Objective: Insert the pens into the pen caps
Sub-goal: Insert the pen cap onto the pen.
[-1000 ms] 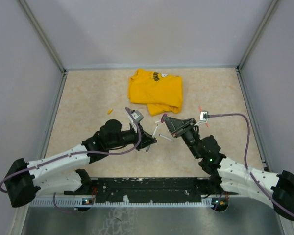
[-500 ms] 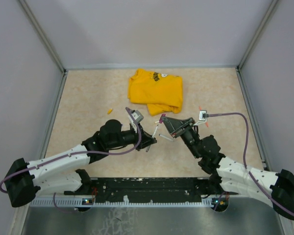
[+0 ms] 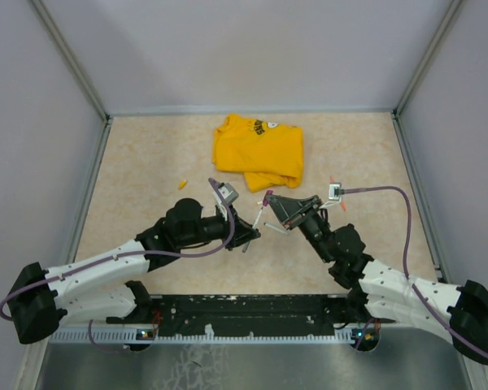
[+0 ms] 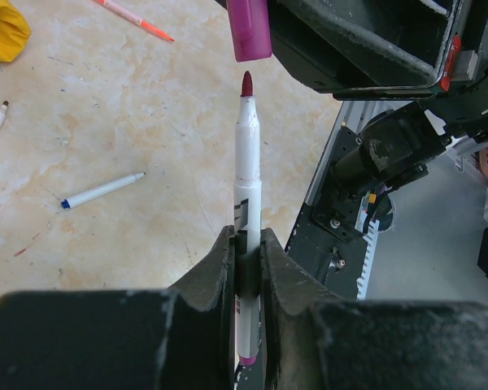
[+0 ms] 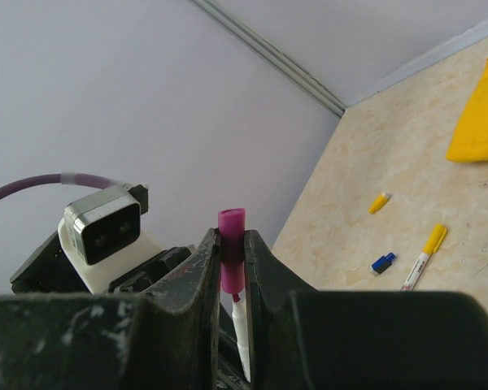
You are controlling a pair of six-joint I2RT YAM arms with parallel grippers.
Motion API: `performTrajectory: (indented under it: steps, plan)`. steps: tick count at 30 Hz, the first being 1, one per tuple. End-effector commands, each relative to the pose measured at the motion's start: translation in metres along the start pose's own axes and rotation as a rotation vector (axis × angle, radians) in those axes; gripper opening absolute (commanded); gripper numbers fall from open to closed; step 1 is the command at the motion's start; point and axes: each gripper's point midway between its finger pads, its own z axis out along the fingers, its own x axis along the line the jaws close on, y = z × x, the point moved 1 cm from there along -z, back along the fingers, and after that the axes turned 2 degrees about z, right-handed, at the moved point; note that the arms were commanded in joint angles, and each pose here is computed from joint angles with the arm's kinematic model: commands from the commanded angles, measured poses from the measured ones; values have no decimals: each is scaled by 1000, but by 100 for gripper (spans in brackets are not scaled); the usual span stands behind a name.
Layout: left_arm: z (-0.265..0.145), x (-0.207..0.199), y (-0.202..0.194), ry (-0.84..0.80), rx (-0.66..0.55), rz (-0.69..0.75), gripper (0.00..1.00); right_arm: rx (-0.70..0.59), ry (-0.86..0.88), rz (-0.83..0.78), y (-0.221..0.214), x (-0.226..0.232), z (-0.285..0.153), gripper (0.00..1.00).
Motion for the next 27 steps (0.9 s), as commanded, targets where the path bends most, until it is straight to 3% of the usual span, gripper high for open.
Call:
performTrajectory:
  steps: [1, 27]
  plan:
    - [-1, -10, 15, -35, -42, 26, 0, -64, 77, 24, 18, 25, 6, 0]
    - [-3, -6, 23, 5, -79, 22, 0, 10, 87, -16, 0, 19, 8, 0]
